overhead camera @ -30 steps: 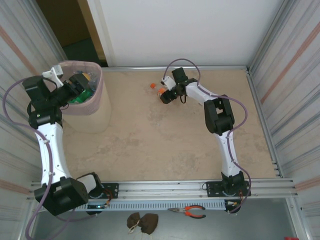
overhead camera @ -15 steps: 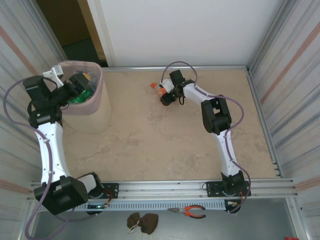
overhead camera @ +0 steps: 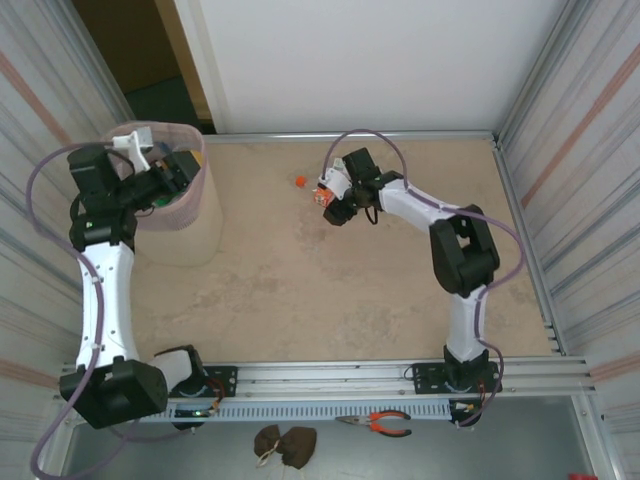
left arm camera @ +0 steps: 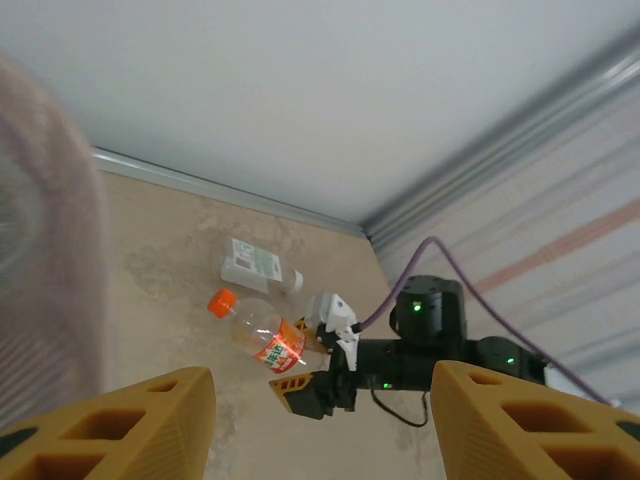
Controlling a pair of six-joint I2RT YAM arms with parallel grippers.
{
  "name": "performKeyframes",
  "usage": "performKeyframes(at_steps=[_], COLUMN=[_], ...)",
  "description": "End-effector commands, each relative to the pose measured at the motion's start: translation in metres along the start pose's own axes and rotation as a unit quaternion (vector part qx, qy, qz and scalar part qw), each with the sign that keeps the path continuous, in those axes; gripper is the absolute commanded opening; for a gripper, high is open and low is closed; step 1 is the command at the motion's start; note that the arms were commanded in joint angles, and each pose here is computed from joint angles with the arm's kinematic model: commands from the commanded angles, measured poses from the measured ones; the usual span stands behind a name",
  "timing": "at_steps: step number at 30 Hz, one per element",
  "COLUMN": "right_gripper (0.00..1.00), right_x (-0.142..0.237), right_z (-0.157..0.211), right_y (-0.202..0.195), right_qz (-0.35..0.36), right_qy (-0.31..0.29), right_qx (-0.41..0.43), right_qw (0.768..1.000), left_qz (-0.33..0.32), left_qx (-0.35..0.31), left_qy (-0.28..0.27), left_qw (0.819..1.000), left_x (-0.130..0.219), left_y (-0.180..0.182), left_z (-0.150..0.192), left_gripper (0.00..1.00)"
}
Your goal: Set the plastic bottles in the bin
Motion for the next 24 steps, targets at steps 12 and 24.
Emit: performKeyframes(at_steps=[12, 24], right_gripper=[0.51, 0.47], right_x=[0.150, 0.241], right_z=[-0.044, -0.073], right_y=[0.104, 0.155], right_qz=[0.094, 0.216], right_qy=[-0.076, -0.127], right_qx=[0.393, 0.607], right_qw=[0.911, 0.754], left_qz=[0.083, 0.154], left_qx=[-0.182, -0.263], left_qy=[0.143, 0.280], left_qw=[0.969, 0.910], left_x=[-0.009, -0.001], left_y=[-0.080, -0.119], left_z=[0.061, 0.151], left_gripper=[0.58, 0.62])
Point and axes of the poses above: each hand's point on the last joint's axis, 136 mm out from that joint toward the fingers, its own x axis back along the fingers, its own y axis along the line the jaws close on, z = x × y, the point moved 1 cm from there along x, back along the fingers, and after that the axes turned 8 degrees about x, right-handed, at the moved point
